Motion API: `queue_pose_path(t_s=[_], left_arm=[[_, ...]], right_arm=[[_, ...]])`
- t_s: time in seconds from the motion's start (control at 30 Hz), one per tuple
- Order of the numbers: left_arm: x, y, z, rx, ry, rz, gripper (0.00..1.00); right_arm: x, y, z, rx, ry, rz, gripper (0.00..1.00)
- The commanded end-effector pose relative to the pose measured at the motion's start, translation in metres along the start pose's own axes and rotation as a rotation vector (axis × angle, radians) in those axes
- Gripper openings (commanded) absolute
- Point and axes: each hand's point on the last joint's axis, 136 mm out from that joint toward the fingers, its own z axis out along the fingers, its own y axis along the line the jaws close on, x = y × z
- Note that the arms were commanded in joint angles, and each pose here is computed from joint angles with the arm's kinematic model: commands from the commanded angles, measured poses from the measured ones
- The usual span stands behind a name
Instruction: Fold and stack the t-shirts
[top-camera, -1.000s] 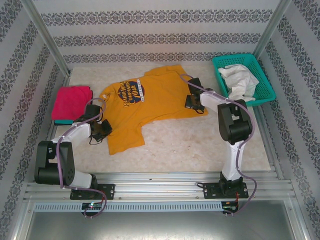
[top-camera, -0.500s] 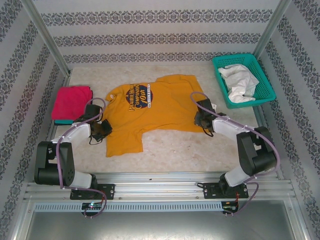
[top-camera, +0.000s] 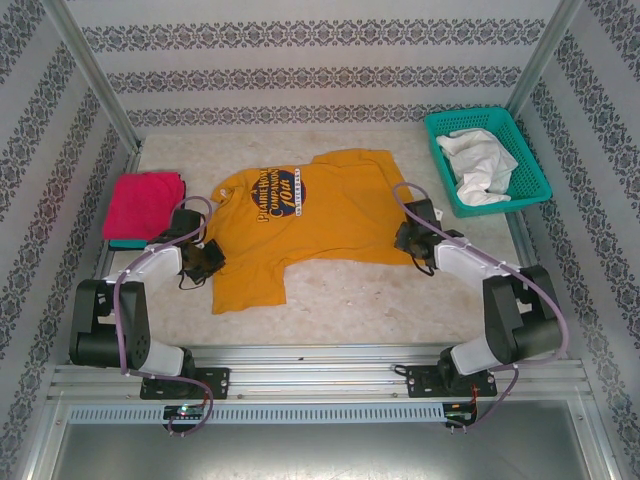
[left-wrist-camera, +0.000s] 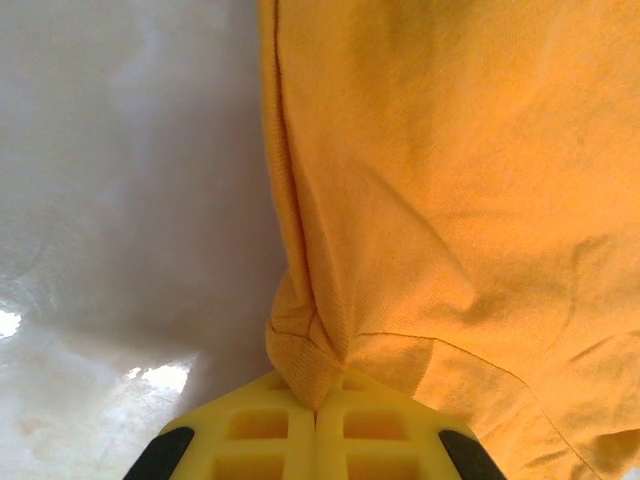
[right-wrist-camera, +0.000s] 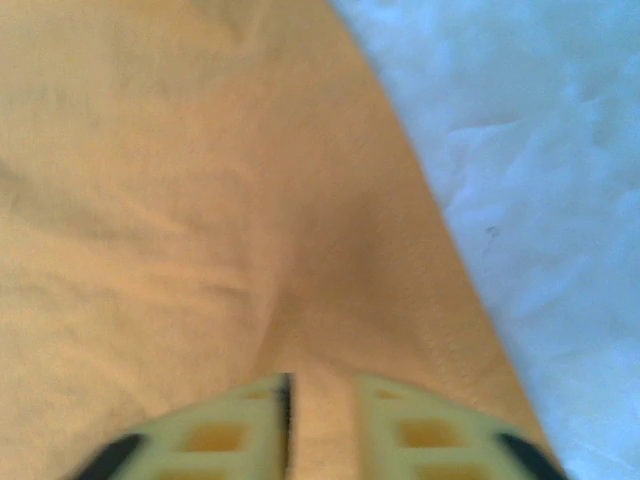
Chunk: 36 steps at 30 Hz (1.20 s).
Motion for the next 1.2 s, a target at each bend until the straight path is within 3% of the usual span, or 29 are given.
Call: queue_pose_path(t_s=[0.0, 0.17, 0.27, 0.4, 0.6, 0.73, 0.9, 1.17], left_arm=[[-0.002, -0.009, -0.013, 0.035, -0.021, -0.008, 0.07], [0.004, -0.004, -0.036, 0.024, -0.051, -0.028, 0.36], [0.018, -0.001, -0.04, 0.038, -0.016, -0.064, 0.47], [0.035, 0.008, -0.032, 0.046, 0.01, -0.104, 0.49], [0.027, 0.003, -0.023, 0.057, 0.002, -0.096, 0.49], [0.022, 0.0, -0.024, 0.063, -0.013, -0.08, 0.49], [0.024, 0.005, -0.022, 0.047, -0.013, -0.074, 0.49], [0.02, 0.002, -0.023, 0.052, -0.022, -0.07, 0.49]], right_arm=[[0.007, -0.02, -0.003, 0.028, 0.047, 0.042, 0.46], [0.019, -0.034, -0.008, 0.024, 0.096, 0.054, 0.56], [0.032, -0.044, -0.009, 0.057, 0.152, 0.059, 0.59], [0.049, -0.053, -0.006, 0.06, 0.196, 0.088, 0.6], [0.045, -0.041, 0.004, 0.01, 0.219, 0.122, 0.6], [0.038, -0.031, 0.01, -0.015, 0.227, 0.12, 0.45], [0.03, -0.033, 0.012, 0.001, 0.197, 0.114, 0.02], [-0.014, -0.027, -0.01, -0.027, 0.055, 0.08, 0.0]])
